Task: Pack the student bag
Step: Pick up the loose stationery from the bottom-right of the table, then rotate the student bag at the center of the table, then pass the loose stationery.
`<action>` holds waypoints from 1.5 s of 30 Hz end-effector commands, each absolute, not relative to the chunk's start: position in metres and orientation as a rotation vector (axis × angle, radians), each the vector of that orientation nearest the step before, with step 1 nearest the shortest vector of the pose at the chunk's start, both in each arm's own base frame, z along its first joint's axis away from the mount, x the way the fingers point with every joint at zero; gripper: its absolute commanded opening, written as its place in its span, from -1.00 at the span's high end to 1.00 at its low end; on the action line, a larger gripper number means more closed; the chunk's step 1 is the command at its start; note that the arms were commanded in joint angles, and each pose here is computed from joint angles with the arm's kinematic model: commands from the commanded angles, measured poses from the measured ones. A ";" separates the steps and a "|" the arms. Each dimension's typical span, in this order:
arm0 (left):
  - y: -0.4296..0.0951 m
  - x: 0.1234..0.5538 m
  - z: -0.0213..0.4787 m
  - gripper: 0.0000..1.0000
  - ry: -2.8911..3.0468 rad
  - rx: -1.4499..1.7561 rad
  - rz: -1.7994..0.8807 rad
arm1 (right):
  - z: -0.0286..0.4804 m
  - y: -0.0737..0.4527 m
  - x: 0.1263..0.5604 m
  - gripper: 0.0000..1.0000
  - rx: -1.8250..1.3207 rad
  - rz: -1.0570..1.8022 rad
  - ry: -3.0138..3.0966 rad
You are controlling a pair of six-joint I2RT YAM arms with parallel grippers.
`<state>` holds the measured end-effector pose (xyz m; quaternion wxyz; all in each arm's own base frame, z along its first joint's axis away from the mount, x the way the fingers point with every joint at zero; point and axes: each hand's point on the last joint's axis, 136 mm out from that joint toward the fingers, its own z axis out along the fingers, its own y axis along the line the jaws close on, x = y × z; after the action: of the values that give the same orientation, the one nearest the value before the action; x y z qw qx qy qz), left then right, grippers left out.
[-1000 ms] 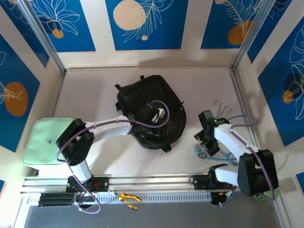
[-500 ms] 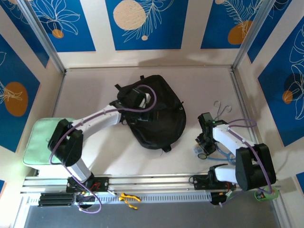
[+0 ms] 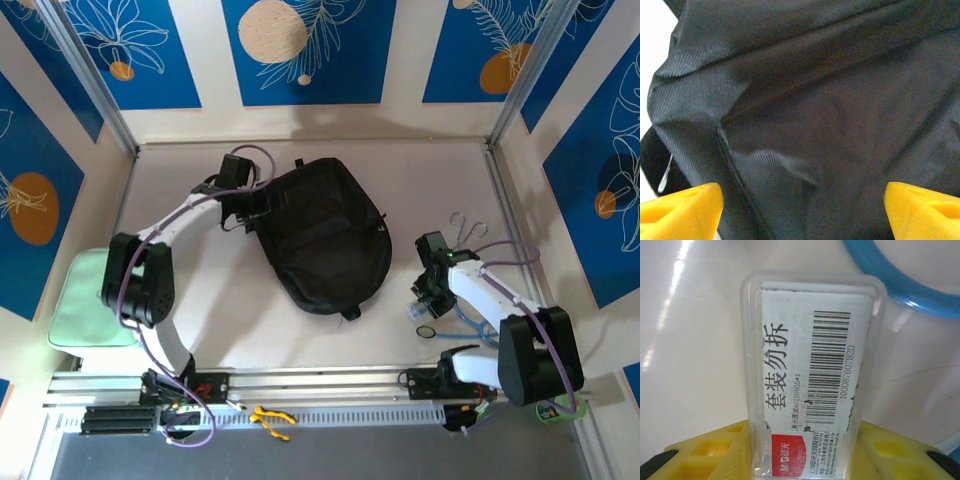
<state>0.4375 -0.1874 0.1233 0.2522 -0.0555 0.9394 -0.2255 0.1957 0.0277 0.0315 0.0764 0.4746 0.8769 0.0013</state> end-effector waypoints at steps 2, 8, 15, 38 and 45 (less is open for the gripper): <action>-0.202 0.455 0.116 -0.61 2.596 -0.092 -0.680 | 0.055 0.029 0.214 0.11 1.321 0.034 2.579; -0.180 0.447 0.074 -0.33 2.716 -0.138 -0.475 | 0.078 0.045 0.234 0.11 1.161 0.112 2.574; -0.140 0.395 0.052 -0.31 2.738 -0.289 -0.319 | 0.113 0.088 0.276 0.11 0.757 0.329 2.585; -0.260 0.357 0.220 -0.41 2.341 0.016 -1.135 | 0.176 0.274 0.321 0.17 -0.397 1.015 2.382; -0.304 0.360 0.232 -0.39 2.273 0.108 -1.319 | 0.171 0.295 0.319 0.17 -0.490 1.043 2.370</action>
<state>0.3552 -0.2839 0.2016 0.2445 0.0176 0.8676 -0.4326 0.3169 0.2797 0.1563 0.2384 -0.1450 0.8897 0.3615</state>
